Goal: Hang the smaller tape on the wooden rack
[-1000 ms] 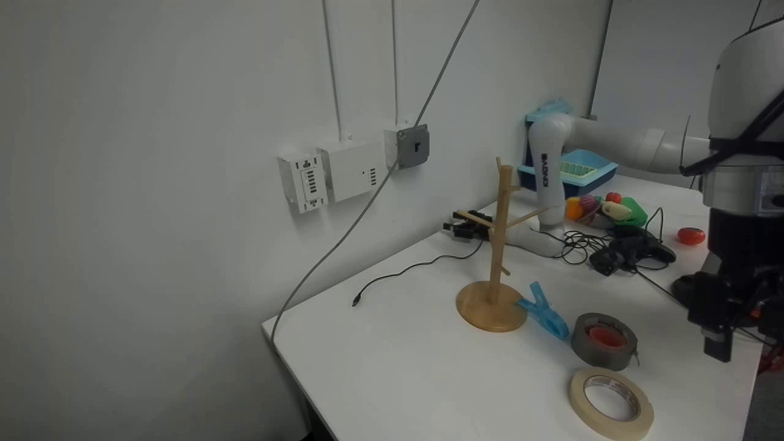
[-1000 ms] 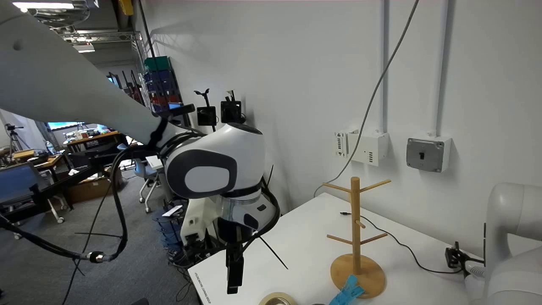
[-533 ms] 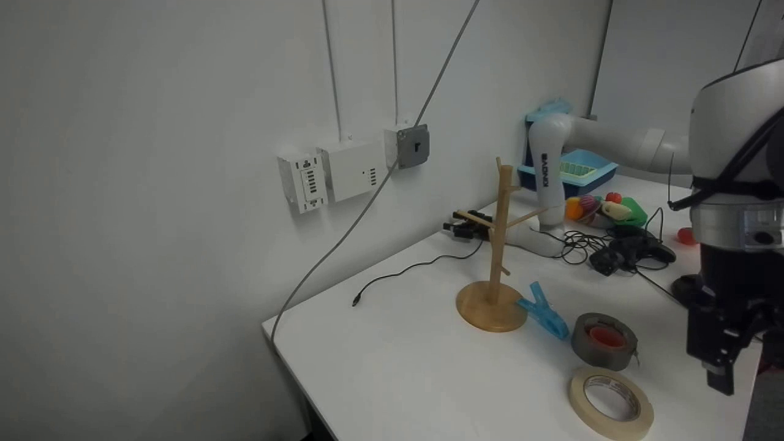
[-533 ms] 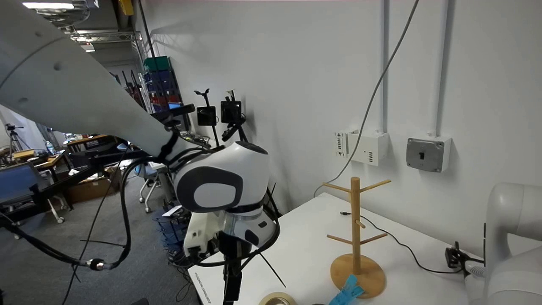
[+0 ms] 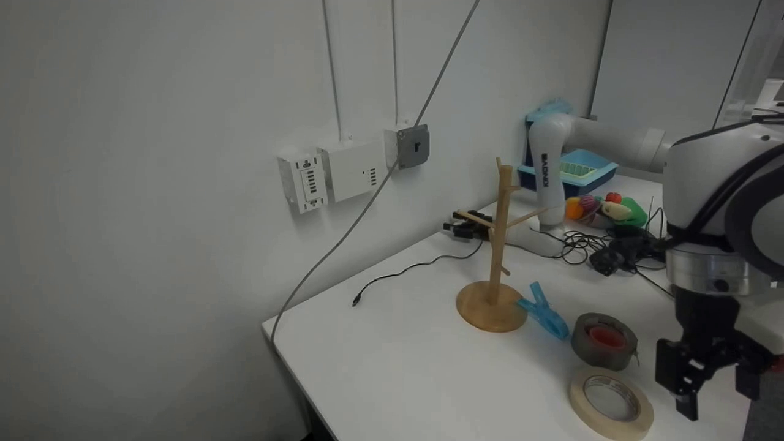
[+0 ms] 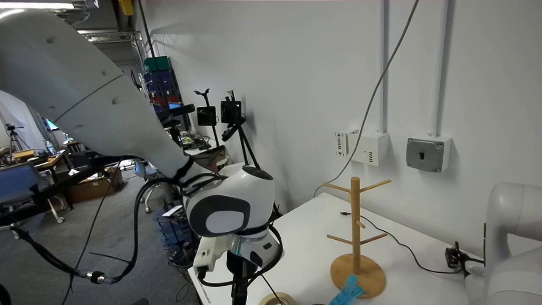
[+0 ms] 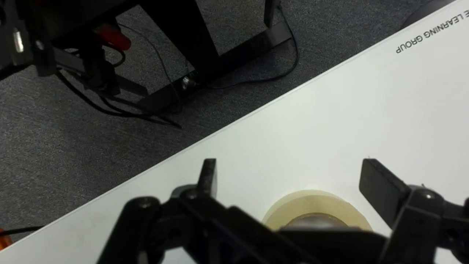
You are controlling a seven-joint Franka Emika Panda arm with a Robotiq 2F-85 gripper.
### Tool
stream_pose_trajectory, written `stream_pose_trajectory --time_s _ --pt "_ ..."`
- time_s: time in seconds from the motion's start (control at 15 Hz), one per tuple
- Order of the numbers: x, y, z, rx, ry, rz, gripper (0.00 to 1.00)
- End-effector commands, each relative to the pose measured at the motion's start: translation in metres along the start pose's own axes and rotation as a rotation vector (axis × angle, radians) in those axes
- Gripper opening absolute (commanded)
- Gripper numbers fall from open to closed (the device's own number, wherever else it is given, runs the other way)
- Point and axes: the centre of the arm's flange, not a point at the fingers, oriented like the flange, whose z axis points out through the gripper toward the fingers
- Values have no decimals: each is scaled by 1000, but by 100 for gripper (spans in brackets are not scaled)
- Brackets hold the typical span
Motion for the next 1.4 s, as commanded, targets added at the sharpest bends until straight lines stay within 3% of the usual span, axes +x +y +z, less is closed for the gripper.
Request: stream_pose_trajectory --time_s 0.0,0.67,1.33 --pt "18 -4 20 -8 36 65 99" --pt "53 -6 52 -10 159 199 100" --pt "78 -5 74 -15 215 302 100"
